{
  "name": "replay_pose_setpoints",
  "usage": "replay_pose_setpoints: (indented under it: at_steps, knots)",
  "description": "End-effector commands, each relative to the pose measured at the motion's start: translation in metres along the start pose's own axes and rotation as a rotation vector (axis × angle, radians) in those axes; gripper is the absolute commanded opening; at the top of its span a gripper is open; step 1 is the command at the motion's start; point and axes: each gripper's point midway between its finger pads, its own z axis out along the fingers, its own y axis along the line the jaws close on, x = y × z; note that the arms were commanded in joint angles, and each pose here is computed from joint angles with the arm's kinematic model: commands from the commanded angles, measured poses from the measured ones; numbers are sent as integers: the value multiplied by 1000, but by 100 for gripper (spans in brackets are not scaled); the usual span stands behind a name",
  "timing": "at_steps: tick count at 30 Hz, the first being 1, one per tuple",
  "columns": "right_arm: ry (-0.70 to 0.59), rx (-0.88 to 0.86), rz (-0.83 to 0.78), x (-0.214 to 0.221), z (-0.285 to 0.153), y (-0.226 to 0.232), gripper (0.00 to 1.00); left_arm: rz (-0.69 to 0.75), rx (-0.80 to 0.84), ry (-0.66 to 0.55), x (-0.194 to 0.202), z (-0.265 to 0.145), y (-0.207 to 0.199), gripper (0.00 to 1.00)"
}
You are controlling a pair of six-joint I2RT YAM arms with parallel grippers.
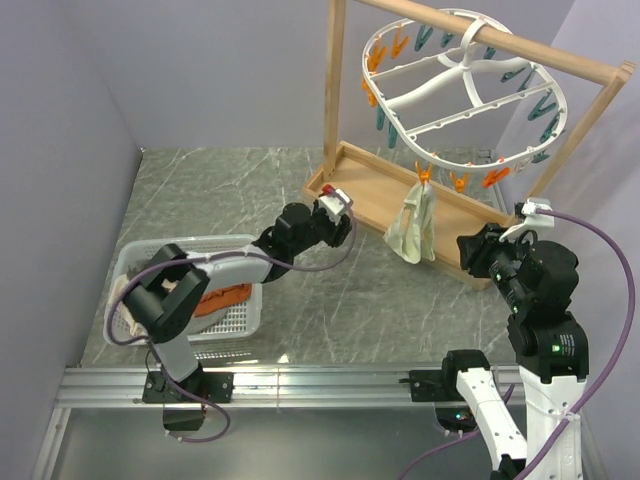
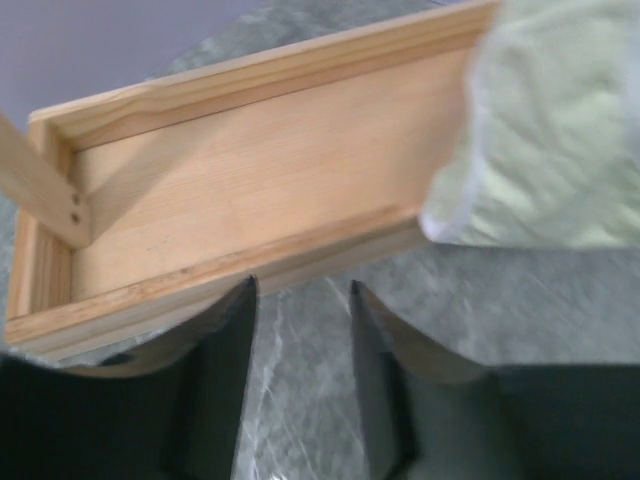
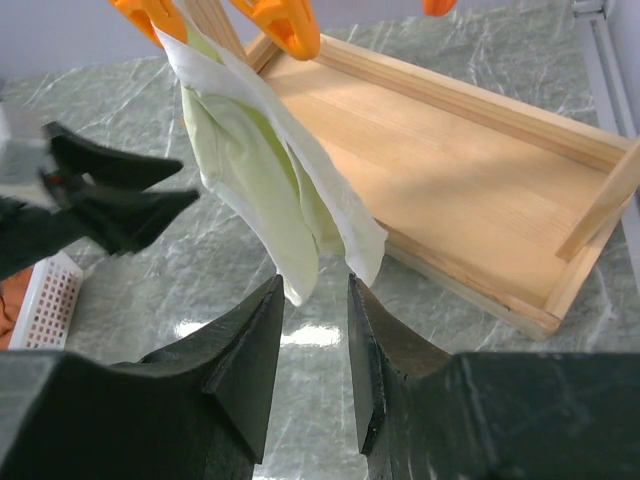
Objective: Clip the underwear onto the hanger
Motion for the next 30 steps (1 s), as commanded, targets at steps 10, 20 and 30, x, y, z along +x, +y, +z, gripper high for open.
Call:
replay_pose_setpoints:
  at_steps: [10, 20, 30]
  knots:
    - [-189, 14, -74, -60, -10, 3, 39, -95, 288, -217, -159, -58, -52, 64]
    - [-245, 22, -68, -88, -2, 5, 40, -461, 453, -306, -265, -65, -77, 82]
    - [-282, 37, -88, -110, -4, 6, 61, -871, 508, -222, -298, -26, -82, 87]
